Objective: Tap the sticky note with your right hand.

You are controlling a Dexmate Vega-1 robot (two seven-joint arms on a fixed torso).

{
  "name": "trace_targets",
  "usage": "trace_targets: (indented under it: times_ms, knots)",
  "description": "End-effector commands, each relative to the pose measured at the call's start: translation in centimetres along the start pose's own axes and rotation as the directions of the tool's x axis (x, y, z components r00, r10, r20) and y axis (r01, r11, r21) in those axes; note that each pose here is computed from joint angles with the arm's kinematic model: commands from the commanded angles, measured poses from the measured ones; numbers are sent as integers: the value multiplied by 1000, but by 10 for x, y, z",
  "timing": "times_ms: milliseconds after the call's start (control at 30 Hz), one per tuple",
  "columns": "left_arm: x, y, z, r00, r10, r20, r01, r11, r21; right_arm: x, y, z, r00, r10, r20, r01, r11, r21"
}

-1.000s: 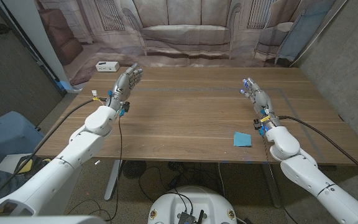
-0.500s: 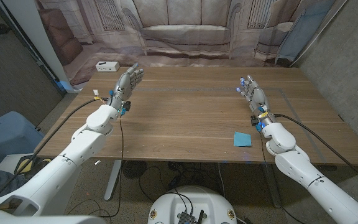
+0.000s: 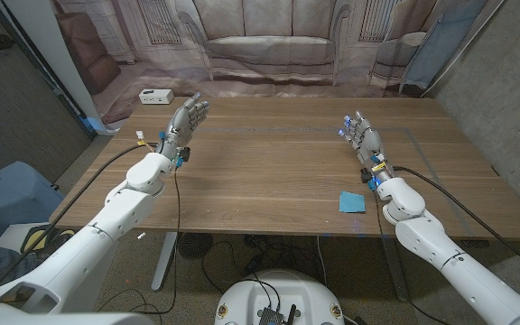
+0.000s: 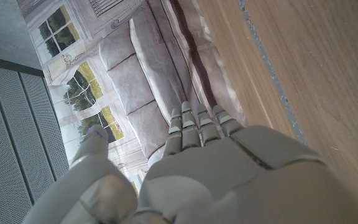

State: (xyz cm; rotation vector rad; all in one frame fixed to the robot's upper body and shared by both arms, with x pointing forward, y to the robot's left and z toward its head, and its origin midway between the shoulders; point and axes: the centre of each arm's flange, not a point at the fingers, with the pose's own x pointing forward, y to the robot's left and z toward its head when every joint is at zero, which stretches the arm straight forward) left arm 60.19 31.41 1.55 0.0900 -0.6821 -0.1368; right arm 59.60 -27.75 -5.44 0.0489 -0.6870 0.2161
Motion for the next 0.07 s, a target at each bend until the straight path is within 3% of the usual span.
trace_targets:
  times_ms: [33, 67]
  knots:
    - [-5, 6, -9, 1000, 0, -14, 0, 1000, -13, -2, 9, -10, 999, 2, -36, -2, 1000, 12]
    - [-5, 7, -9, 1000, -1, -12, 1, 1000, -13, -3, 10, -10, 999, -1, -38, 1, 1000, 13]
